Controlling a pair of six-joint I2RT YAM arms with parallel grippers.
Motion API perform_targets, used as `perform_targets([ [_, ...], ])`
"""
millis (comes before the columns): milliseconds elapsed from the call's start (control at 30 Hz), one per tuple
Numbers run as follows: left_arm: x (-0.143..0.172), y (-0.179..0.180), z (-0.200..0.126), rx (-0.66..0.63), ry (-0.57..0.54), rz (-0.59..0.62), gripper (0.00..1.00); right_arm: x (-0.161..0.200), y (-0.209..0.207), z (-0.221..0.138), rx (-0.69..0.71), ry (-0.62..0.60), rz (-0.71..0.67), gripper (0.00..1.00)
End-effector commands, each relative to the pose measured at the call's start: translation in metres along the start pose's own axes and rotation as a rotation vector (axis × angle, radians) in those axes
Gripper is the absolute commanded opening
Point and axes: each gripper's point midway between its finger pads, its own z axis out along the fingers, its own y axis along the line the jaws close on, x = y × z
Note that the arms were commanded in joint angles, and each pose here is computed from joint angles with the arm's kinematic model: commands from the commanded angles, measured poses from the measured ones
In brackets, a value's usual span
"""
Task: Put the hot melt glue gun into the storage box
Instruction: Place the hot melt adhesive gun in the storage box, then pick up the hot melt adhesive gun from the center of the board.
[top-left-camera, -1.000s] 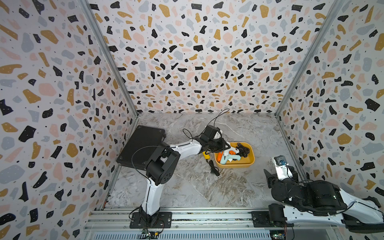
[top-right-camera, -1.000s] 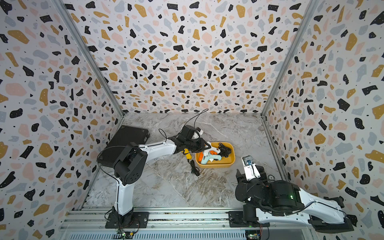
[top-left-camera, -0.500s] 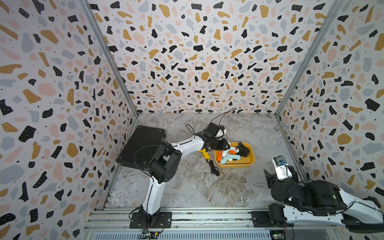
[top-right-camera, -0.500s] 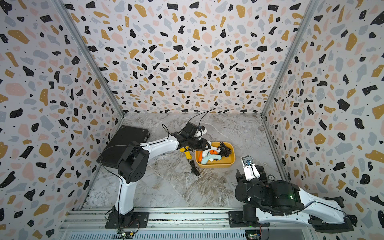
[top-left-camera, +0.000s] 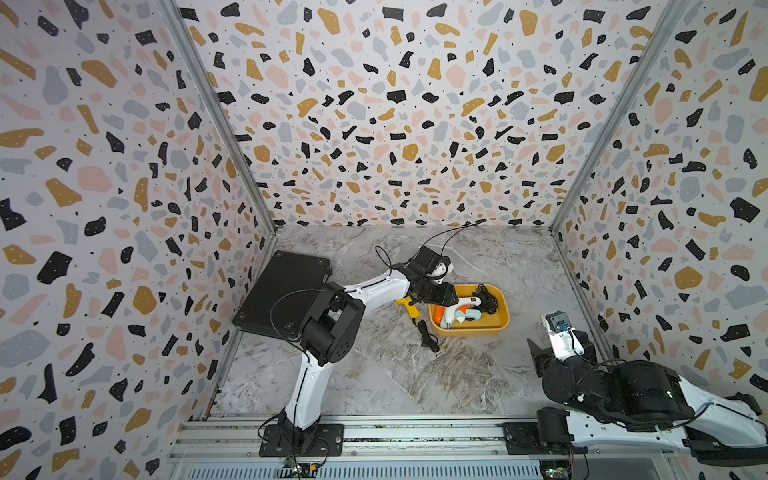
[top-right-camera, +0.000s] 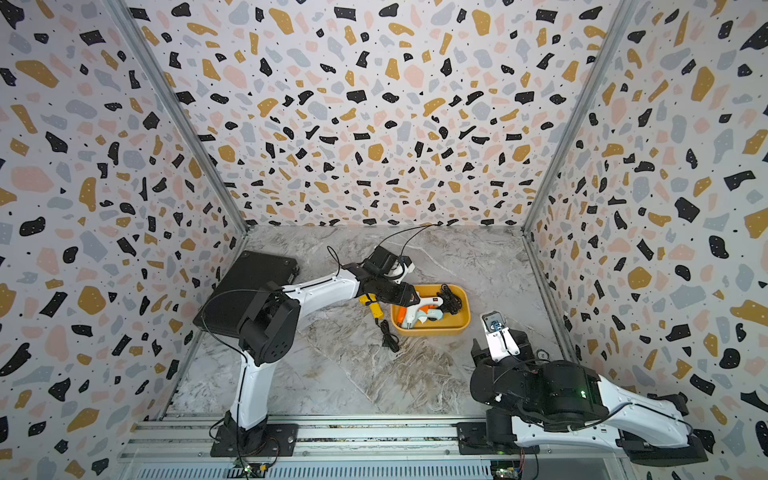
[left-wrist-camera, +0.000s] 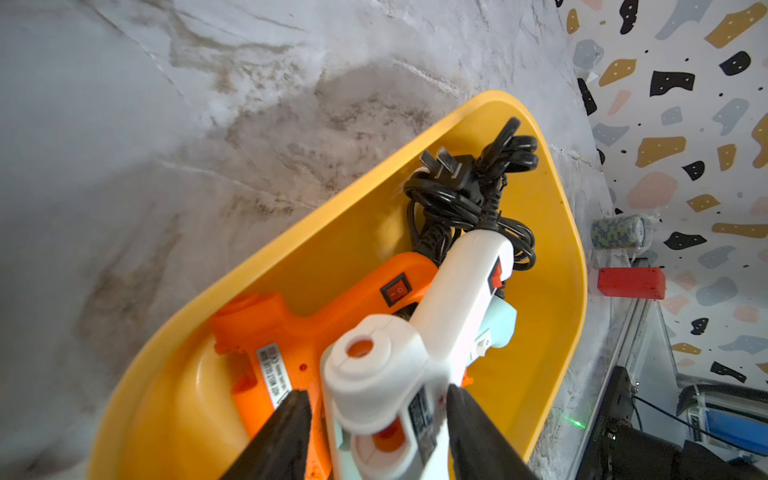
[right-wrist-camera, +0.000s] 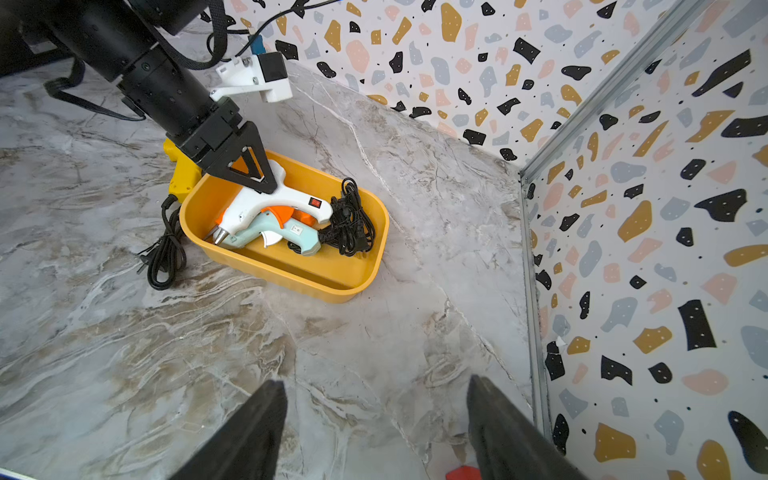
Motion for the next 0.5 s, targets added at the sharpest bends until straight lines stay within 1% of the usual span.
perform_targets([
  [0,-0.036,-0.027,-0.049,-0.021,-0.112,0.087,0.6,-0.011,-0.005,-0.004,0.028,-0.015,-0.038,0.74],
  [133,-0.053,-0.043,-0.094,-0.068,-0.197,0.125,0.62,-0.016,-0.002,-0.005,0.029,-0.009,-0.073,0.75],
  [233,-0.053,-0.042,-0.125,-0.142,-0.241,0.129,0.61,-0.019,0.001,-0.005,0.029,-0.006,-0.089,0.76],
  [333,-0.04,-0.026,-0.149,-0.232,-0.259,0.099,0.57,-0.016,0.006,-0.003,0.026,0.005,-0.106,0.76],
  [400,-0.024,-0.012,-0.161,-0.289,-0.25,0.065,0.54,-0.014,0.013,0.0,0.01,0.01,-0.119,0.76],
  [467,-0.005,0.006,-0.174,-0.339,-0.244,0.015,0.52,-0.013,0.025,0.003,-0.021,0.02,-0.13,0.76],
])
